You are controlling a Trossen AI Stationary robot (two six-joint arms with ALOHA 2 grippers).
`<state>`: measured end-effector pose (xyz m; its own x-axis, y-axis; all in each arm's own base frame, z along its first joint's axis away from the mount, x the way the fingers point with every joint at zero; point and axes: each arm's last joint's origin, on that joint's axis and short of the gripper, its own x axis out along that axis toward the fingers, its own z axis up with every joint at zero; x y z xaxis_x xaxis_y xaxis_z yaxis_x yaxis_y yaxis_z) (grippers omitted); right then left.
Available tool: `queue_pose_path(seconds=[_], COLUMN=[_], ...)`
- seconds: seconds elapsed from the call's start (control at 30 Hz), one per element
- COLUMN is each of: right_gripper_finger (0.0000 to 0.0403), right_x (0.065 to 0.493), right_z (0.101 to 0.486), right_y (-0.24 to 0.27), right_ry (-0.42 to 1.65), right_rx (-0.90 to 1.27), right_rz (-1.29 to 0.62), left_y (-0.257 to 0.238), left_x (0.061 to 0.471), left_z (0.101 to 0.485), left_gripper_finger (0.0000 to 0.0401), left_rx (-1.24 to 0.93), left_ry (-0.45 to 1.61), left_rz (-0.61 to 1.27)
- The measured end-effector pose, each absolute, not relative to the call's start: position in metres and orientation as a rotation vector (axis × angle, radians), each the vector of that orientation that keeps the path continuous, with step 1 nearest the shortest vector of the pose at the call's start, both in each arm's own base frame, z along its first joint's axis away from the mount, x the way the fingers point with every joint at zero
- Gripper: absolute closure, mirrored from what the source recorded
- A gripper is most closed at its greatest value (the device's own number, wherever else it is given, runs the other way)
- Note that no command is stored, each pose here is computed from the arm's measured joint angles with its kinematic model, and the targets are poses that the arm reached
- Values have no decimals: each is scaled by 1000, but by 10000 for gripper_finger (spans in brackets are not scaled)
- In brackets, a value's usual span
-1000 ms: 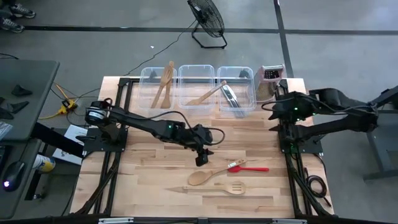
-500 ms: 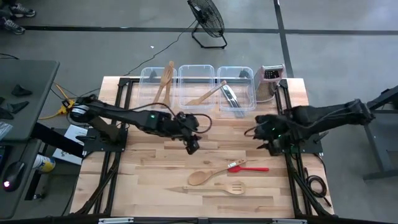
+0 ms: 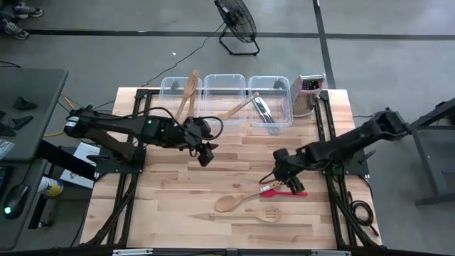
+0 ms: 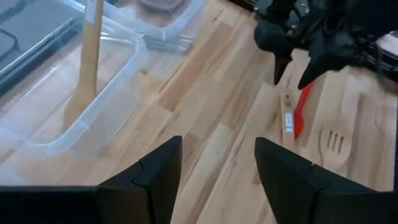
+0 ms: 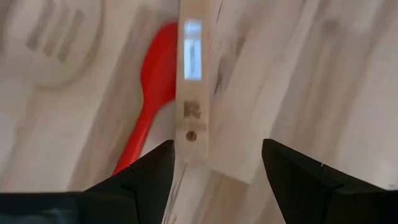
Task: Pick & Place Kitchen Items
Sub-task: Put the wooden serving spoon into the left transparent bin
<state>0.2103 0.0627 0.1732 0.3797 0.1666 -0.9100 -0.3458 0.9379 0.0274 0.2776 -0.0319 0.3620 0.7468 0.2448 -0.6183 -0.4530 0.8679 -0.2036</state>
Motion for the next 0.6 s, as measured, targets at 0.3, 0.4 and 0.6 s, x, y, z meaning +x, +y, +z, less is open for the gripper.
queue_pose_path(seconds=[0.3,0.4,0.6], right_gripper_finger=[163,163,169], right_x=[221,225,231], right_z=[140,136,126], right_y=[78,83,86], right_ry=[1249,1228,1242], right_rx=[-171,-158,-132], right_rz=[370,361,316], left_y=[-30,-30,-30], left_x=[267,266,265], left_z=[361,360,360], left_gripper_finger=[201,201,201], left_rx=[-341,-338,-337], left_ry=[684,695,699], left_rz=[410,413,413])
